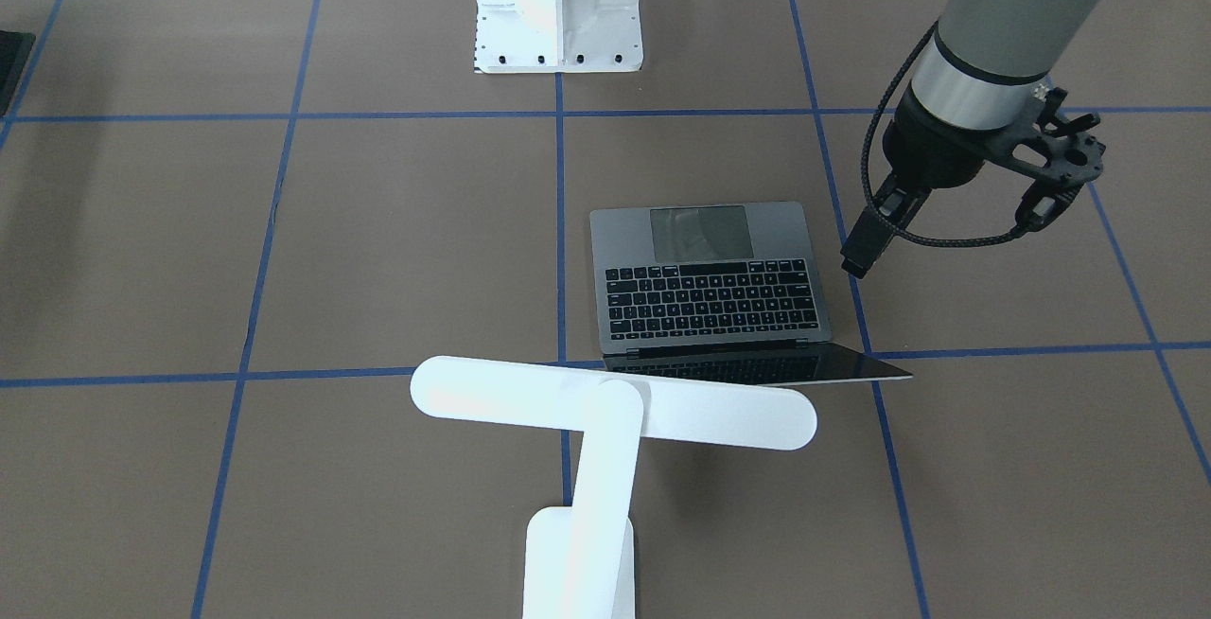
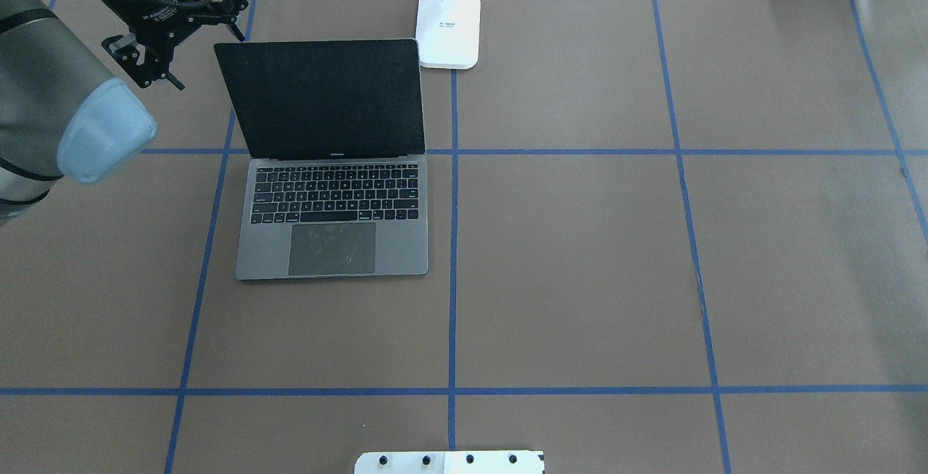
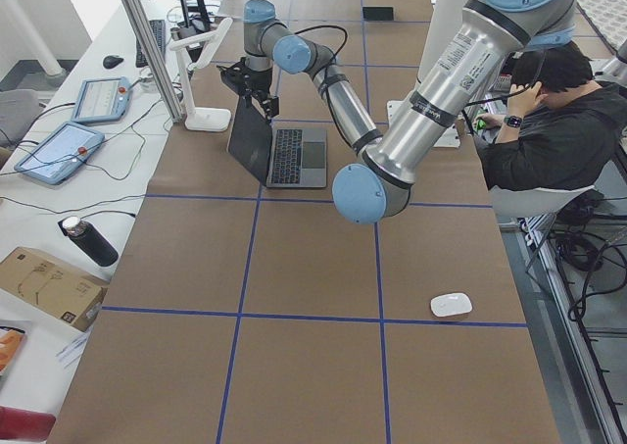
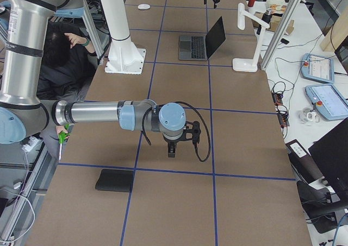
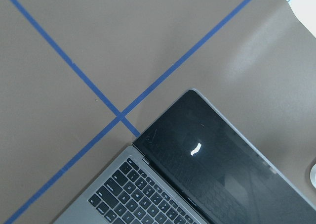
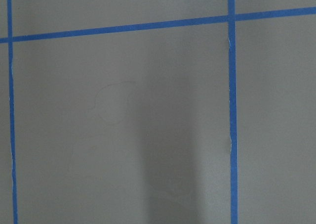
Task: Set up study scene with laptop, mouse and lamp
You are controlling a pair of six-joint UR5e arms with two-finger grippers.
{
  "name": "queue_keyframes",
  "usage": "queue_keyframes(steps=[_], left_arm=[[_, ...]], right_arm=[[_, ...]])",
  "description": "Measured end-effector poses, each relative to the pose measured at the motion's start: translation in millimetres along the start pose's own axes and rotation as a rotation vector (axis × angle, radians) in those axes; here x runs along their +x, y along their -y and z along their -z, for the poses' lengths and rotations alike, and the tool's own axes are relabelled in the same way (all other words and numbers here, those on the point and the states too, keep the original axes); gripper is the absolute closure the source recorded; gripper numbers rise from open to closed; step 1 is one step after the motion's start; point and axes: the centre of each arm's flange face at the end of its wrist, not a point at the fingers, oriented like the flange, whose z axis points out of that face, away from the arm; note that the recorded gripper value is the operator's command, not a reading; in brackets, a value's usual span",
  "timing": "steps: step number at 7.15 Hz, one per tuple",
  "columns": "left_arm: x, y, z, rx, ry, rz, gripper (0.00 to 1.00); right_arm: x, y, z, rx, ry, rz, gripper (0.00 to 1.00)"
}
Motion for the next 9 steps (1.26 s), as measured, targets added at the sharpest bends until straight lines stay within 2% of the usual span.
queue_keyframes(steps=[2, 3, 5, 7, 9], left_arm=[[-47, 0, -3, -0.001, 0.008, -0.252, 0.0], [-68, 1, -4, -0.004, 0.016, -0.352, 0.0], [-83, 2, -8, -0.008, 0.027, -0.413, 0.0], [-84, 1, -9, -0.009, 0.027, -0.422, 0.0], [-84, -1, -5, -0.004, 0.018, -0.425, 0.0]], right_arm=[[15, -12, -25, -0.06, 0.02, 0.1, 0.0], [26, -29, -38, -0.09, 0.034, 0.141, 0.0], [38, -55, -60, -0.146, 0.067, 0.203, 0.01], [42, -72, -89, -0.208, 0.144, 0.261, 0.01], [46, -79, -114, -0.267, 0.178, 0.349, 0.01]])
